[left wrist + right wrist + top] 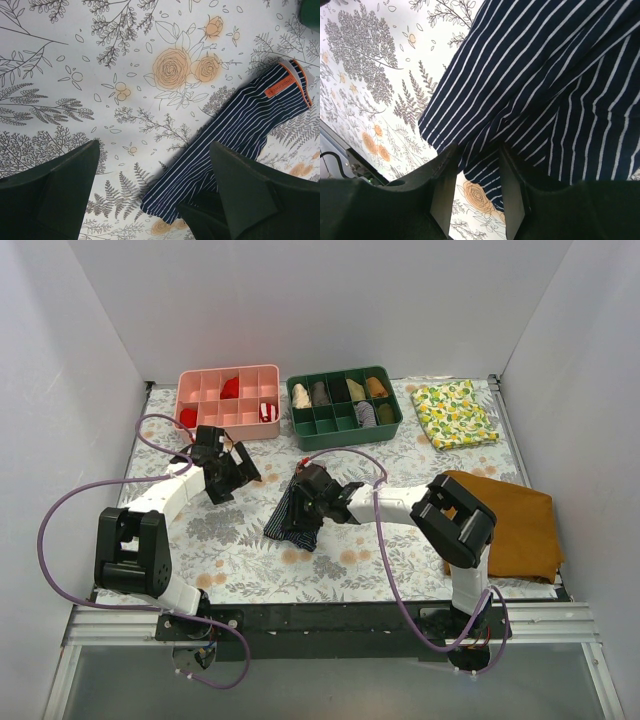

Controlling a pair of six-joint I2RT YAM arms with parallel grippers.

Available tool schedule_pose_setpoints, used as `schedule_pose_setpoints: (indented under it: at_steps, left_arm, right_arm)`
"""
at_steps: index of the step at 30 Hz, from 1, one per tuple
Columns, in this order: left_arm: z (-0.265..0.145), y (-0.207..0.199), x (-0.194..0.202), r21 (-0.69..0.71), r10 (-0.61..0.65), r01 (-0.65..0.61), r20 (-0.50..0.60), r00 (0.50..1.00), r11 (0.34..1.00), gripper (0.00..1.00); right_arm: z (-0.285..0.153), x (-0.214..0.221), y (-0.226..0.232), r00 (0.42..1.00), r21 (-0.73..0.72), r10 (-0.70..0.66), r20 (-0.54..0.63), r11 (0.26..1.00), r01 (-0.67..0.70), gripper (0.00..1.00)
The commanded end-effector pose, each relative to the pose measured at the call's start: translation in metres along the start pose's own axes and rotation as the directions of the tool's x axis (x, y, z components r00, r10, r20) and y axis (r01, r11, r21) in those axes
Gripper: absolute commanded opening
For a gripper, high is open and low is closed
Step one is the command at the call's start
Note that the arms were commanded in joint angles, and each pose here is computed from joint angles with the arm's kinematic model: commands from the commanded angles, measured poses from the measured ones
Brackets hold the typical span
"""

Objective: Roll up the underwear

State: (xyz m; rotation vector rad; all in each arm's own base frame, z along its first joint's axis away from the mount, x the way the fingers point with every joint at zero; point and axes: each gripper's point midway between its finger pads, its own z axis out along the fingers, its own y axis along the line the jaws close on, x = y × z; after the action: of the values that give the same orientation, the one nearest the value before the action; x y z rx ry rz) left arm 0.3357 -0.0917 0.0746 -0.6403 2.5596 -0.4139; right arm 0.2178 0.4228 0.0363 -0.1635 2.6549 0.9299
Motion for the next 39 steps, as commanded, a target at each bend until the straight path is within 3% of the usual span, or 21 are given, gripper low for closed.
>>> schedule_pose_setpoints:
  at_steps: [1, 7, 14, 17, 21, 23, 27, 39]
  left_arm:
    - [-0.011, -0.003, -0.006, 0.030, 0.012, -0.013, 0.031, 0.999, 0.999, 0.92]
    - [-0.012, -0.003, -0.006, 0.031, 0.009, -0.010, 0.030, 0.999, 0.999, 0.92]
    - [-0.013, -0.002, -0.004, 0.033, 0.008, -0.009, 0.027, 1.000, 0.999, 0.92]
    - [-0.013, -0.001, -0.004, 0.033, 0.007, -0.007, 0.025, 1.000, 0.999, 0.92]
    - [-0.014, -0.002, -0.005, 0.035, 0.007, -0.008, 0.028, 1.000, 0.999, 0.92]
    - [-0.015, -0.003, -0.006, 0.038, 0.009, -0.010, 0.029, 1.000, 0.999, 0.92]
    - [-0.016, -0.005, -0.007, 0.046, 0.013, -0.014, 0.029, 0.999, 0.999, 0.92]
    - [-0.013, -0.005, -0.003, 0.051, 0.021, -0.021, 0.004, 1.000, 0.998, 0.92]
  right_arm:
    - [0.001, -0.010, 0.017, 0.999, -0.062, 0.007, 0.039, 0.998, -0.004, 0.45]
    - [0.002, -0.011, 0.031, 0.999, -0.153, -0.005, 0.051, 0.988, 0.013, 0.41]
    - [0.009, -0.009, 0.026, 1.000, -0.119, -0.007, 0.025, 0.993, 0.010, 0.40]
    - [0.009, -0.010, 0.025, 1.000, -0.116, -0.007, 0.029, 0.993, 0.010, 0.31]
    - [0.004, -0.011, 0.026, 0.999, -0.129, -0.022, 0.048, 0.991, 0.028, 0.07]
    - [-0.004, -0.015, 0.033, 0.997, -0.155, -0.034, 0.071, 0.987, 0.045, 0.02]
    - [-0.020, -0.024, 0.046, 0.990, -0.196, -0.078, 0.119, 0.975, 0.101, 0.01]
    - [-0.041, -0.017, 0.018, 0.992, -0.039, -0.100, 0.077, 0.994, 0.103, 0.01]
